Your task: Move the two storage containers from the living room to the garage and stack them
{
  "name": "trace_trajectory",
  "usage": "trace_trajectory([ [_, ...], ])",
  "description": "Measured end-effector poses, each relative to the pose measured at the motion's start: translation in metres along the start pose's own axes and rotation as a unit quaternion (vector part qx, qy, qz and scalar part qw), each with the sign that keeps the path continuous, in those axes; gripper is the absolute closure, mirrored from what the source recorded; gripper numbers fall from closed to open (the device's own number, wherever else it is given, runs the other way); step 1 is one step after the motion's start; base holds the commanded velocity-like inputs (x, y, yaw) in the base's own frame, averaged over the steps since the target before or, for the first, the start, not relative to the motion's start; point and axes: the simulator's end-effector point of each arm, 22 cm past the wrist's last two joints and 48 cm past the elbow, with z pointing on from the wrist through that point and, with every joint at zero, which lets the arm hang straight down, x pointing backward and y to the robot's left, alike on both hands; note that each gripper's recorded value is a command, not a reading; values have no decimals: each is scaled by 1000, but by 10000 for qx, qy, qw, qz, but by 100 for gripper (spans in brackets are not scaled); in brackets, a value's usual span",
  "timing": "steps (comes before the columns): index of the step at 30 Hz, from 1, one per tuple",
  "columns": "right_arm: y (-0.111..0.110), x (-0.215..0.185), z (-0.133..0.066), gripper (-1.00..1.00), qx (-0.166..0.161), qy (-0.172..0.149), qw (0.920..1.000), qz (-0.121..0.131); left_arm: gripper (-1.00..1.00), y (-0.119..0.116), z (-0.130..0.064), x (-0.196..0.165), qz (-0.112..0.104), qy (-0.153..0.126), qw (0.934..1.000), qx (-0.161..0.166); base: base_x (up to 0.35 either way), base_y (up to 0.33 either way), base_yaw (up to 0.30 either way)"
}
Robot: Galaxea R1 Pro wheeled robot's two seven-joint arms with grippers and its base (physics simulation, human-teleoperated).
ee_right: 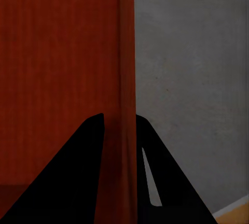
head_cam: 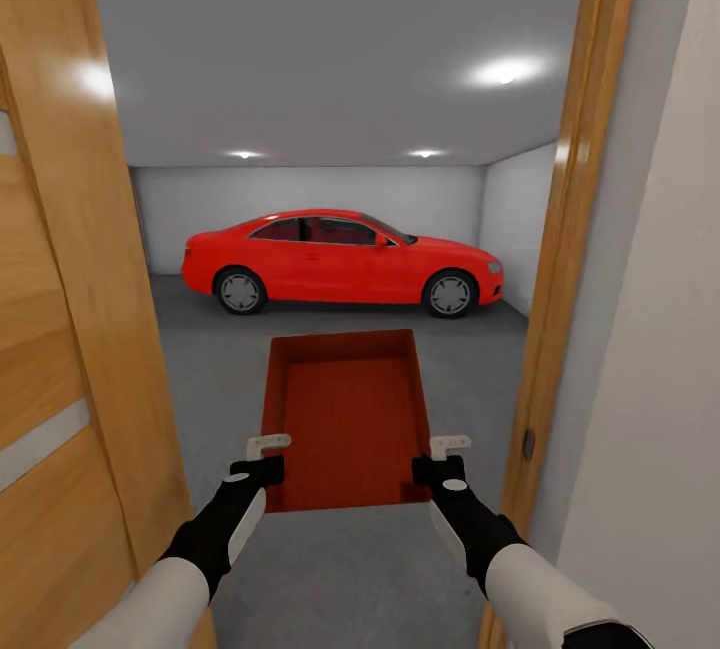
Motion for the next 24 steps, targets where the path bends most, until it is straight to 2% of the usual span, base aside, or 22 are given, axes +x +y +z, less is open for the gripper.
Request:
trace_trajectory([
  [24,0,-1,0,100,2,-13,10000,5,100,0,0,-1,4,-15,10000,1,0,0,0],
])
